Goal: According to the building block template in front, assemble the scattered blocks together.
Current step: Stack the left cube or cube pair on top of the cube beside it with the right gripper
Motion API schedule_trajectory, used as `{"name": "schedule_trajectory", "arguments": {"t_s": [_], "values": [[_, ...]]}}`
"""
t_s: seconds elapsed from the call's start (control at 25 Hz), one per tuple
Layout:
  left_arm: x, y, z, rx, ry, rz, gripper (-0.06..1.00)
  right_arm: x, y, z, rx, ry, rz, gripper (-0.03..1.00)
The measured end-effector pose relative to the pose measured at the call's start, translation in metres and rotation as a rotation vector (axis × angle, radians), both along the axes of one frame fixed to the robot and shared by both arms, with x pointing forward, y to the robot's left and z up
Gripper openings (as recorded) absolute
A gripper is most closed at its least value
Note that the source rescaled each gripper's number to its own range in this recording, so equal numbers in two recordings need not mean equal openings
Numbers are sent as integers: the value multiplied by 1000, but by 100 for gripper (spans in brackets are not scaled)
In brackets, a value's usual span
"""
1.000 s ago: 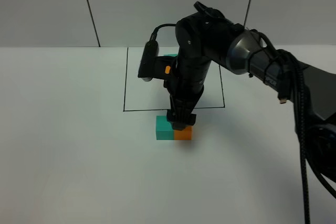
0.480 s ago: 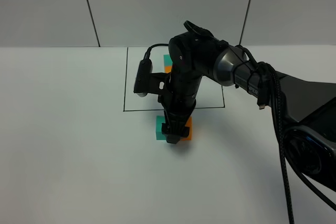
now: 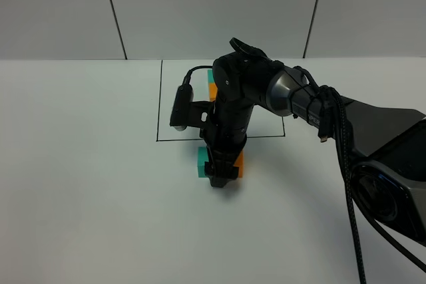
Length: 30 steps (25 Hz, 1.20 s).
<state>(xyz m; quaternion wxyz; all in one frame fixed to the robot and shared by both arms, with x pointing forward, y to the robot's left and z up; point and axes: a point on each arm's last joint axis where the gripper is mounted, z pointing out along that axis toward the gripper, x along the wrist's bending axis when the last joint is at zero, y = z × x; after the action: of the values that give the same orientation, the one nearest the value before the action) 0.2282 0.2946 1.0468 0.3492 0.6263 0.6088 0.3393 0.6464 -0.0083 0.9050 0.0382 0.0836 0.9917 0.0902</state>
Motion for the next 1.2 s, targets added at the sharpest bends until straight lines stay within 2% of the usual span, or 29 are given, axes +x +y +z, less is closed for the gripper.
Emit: {"name": "schedule_trajectory", "arguments": {"t_s": [0.04,0.16,0.2,0.4,0.56,0.64,0.76,0.88,1.04,1.2], "values": [[0,0,0,0,0,0,67,0,0,0,2,1,-1,48],[0,0,0,-1,0,0,67,0,0,-2,0,3,-1,9],[0,0,0,-1,0,0,67,0,0,-2,1,2,-1,2],[0,0,0,-1,0,0,67,0,1,-2,8,7,-23,2],[0,0,0,-1,0,0,67,0,0,7,30,17,-152,2],[0,0,0,-1,0,0,67,-1,-1,22,52,28,-281,2],[0,0,0,-1,0,0,67,-7,-6,49,81,86,-612,2],[0,0,0,-1,0,0,67,-11,-11,61,80,132,-890,2],[0,0,0,-1,0,0,67,-12,-11,62,99,180,-1152,2],[0,0,0,-1,0,0,67,-12,-10,62,130,203,-1309,2]]}}
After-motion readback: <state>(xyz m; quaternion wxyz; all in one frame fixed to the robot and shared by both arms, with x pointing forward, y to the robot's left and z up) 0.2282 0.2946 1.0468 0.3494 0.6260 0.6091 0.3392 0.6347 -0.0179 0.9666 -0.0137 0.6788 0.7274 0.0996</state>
